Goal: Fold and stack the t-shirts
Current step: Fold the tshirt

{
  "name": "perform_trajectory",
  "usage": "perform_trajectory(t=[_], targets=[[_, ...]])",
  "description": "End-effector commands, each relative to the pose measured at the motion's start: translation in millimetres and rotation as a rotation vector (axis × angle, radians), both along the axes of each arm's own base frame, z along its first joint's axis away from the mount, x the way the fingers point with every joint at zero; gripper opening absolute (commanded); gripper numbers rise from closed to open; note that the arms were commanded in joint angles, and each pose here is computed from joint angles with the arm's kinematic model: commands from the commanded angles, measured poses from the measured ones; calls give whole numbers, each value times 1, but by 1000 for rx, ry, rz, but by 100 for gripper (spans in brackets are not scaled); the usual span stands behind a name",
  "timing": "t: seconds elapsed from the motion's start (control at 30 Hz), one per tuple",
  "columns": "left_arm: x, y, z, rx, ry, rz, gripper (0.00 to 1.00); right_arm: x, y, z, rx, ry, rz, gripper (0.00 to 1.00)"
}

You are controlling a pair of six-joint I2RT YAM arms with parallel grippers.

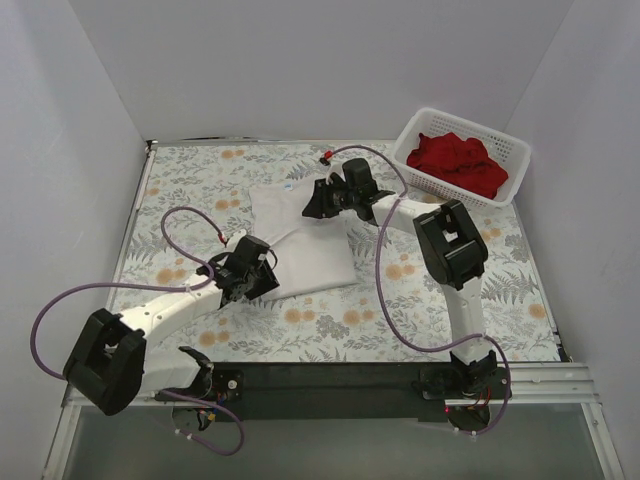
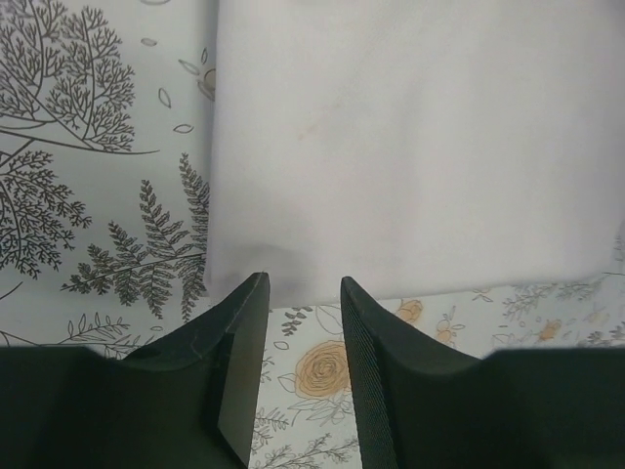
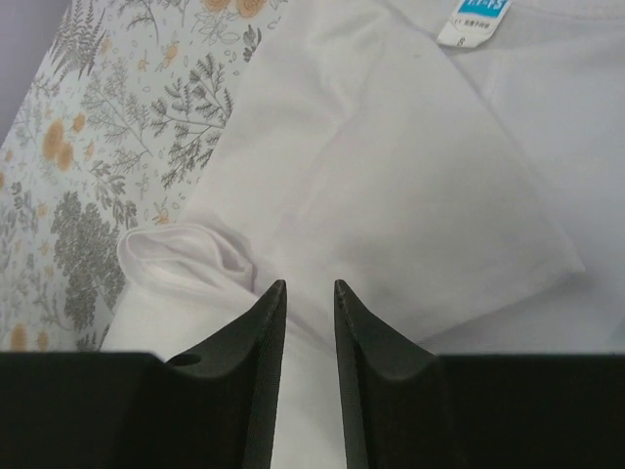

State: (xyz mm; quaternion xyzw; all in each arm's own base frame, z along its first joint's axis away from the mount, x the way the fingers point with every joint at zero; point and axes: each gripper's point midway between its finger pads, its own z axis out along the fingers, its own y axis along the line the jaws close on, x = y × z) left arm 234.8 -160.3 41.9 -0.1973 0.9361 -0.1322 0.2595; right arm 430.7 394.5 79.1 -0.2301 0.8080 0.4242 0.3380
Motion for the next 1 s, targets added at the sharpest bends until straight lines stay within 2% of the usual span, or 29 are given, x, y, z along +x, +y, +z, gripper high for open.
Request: perform_trajectory(t=[0.0, 0.13, 0.23, 0.4, 0.7, 0.8, 0.97], targets=[[29, -4, 43, -61, -156, 48, 35, -23, -8, 65, 108, -34, 53, 33], [51, -6, 48, -56, -185, 52, 34, -43, -29, 69, 106, -14, 52, 33], [64, 1, 33, -8, -149, 59, 31, -61, -43, 66, 102, 0, 64, 33], [103, 13, 33, 11, -153, 102, 27, -81, -61, 64, 85, -5, 66, 33], [183, 29, 30, 11, -154, 138, 25, -83, -84, 55, 73, 13, 30, 33], [197, 37, 11, 8, -102, 157, 25, -83, -86, 56, 80, 20, 33, 33], [209, 55, 20, -11, -105, 218, 27, -77, -92, 59, 99, 43, 11, 33]])
